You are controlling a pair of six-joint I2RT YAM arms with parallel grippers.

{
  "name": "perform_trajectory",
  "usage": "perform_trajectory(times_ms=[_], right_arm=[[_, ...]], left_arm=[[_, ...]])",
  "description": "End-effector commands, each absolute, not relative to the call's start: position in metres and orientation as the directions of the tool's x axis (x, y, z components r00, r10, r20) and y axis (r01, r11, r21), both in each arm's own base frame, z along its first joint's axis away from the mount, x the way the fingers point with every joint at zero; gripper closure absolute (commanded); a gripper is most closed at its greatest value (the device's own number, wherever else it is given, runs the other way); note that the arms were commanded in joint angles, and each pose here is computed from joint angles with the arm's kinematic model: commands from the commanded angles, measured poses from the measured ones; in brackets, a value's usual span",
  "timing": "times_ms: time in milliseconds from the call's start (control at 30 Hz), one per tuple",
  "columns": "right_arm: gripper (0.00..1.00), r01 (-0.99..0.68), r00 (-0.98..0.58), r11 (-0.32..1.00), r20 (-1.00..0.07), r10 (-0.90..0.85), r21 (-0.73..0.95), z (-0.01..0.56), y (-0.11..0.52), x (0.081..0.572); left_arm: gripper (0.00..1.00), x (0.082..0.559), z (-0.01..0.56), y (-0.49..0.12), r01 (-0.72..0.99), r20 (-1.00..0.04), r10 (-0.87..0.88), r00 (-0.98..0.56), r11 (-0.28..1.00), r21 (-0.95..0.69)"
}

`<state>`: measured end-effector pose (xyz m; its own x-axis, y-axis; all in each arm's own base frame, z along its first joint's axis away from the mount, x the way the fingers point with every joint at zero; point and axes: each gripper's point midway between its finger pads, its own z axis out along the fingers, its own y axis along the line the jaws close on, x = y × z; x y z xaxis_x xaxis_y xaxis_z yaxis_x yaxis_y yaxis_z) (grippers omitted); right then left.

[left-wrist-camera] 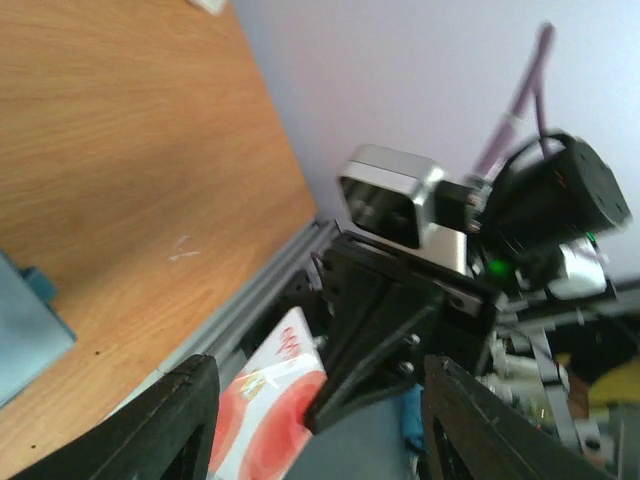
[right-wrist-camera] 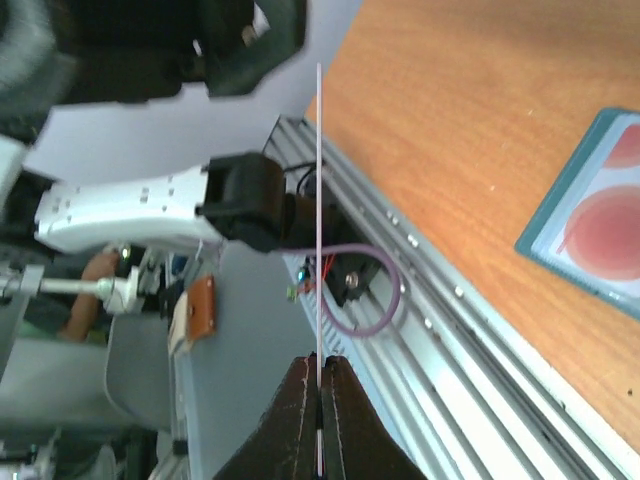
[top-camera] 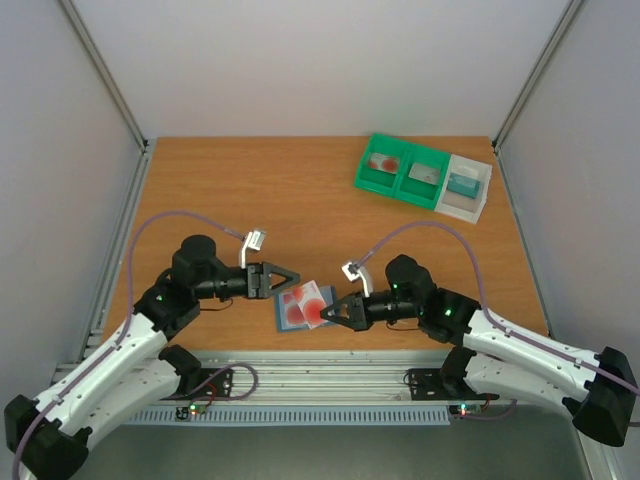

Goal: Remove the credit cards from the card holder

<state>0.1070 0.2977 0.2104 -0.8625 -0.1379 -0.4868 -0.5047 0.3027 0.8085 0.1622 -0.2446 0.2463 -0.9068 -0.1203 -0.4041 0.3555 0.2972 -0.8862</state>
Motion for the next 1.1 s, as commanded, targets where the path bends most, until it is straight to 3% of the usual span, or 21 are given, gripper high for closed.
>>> perform_trajectory(times_ms=[0,133,433,533,667,800,933,1067], right_arm=[[0.99,-0.583,-0.804,0.222,-0.518,-0.291,0.781,0.222,0.292,0.078],[0.99,-0.596,-0.788,0.188,-0.523,-0.326,0.781,0.233,0.294,0.072],[0.99,-0.607,-0.762,0.121,-0.533,-0.369,0.785,0.248,0.295,0.062],[0.99,-0.612,-0.760,0.125,-0.537,-0.366,0.781,0.249,0.297,0.064],[0.96,-0.612,-0.769,0.157,-0.538,-0.346,0.775,0.249,0.297,0.070],[0.90,-0.603,-0.788,0.204,-0.538,-0.298,0.771,0.249,0.295,0.078],[0.73,-0.567,-0.824,0.258,-0.533,-0.191,0.782,0.252,0.290,0.091],[0.65,-0.509,-0.853,0.273,-0.522,-0.028,0.817,0.256,0.285,0.108]], left_arm=[[0.45,0.122,0.262,-0.250,0.494,-0.478,0.124,-0.869,0.196,-0.847],[0.49,0.109,0.268,-0.253,0.503,-0.472,0.213,-0.855,0.123,-0.856],[0.53,0.104,0.263,-0.253,0.503,-0.459,0.266,-0.848,0.128,-0.855],[0.68,0.103,0.266,-0.254,0.504,-0.463,0.266,-0.846,0.111,-0.857],[0.99,0.103,0.268,-0.255,0.501,-0.462,0.270,-0.845,0.096,-0.860],[1.00,0.107,0.265,-0.255,0.501,-0.461,0.256,-0.850,0.119,-0.858],[1.00,0.119,0.270,-0.259,0.519,-0.490,0.201,-0.848,0.126,-0.846],[1.00,0.140,0.277,-0.266,0.500,-0.490,0.103,-0.866,0.118,-0.858]])
